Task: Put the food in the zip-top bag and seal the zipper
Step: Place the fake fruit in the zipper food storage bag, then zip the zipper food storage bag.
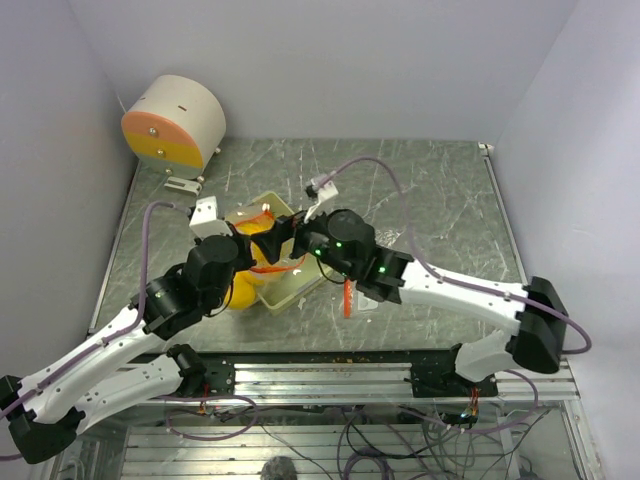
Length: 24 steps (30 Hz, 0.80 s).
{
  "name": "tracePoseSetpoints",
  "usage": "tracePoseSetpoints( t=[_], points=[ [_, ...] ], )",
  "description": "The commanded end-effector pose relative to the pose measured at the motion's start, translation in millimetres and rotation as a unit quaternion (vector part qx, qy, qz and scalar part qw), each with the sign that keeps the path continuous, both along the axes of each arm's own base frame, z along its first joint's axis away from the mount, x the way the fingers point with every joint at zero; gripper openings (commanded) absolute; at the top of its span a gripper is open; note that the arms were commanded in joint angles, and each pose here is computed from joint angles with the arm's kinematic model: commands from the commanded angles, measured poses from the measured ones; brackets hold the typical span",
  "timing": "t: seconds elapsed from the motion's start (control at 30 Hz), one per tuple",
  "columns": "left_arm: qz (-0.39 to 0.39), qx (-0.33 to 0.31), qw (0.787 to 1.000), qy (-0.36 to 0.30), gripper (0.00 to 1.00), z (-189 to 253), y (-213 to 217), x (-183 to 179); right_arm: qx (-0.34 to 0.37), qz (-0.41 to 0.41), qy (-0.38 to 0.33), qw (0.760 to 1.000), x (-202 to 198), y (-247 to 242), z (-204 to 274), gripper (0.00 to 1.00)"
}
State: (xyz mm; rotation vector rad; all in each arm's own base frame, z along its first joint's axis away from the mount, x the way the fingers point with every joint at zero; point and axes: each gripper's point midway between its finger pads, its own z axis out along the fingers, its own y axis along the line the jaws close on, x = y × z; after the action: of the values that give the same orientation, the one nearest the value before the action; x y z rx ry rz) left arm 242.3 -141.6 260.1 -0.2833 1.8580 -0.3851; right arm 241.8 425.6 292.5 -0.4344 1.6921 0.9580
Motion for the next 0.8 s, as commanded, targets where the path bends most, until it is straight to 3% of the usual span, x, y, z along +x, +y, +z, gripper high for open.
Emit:
tracePoseSetpoints(
  t=[0.0,0.13,0.3,0.77],
  points=[
    [0.000,-0.034,0.999,-0.018,0.07,8.6,-4.5,1.5,0.024,-0.059,-0.023,0.998,1.5,-40.0,33.8,0.99],
    [0.001,-0.039,0.999,-0.018,0.07,6.5,-3.1,-0.2,0.023,-0.109,-0.012,0.994,10.2,-58.4,40.8,0.98],
    [-0.006,-0.044,0.999,-0.013,0.07,1.6,-7.3,-0.4,-0.005,-0.140,0.023,0.990,25.9,-46.0,40.6,0.91],
    [-0.013,-0.043,0.999,-0.019,0.07,0.5,-9.6,0.2,-0.037,-0.136,0.091,0.986,47.7,-6.2,10.5,0.77]
  ],
)
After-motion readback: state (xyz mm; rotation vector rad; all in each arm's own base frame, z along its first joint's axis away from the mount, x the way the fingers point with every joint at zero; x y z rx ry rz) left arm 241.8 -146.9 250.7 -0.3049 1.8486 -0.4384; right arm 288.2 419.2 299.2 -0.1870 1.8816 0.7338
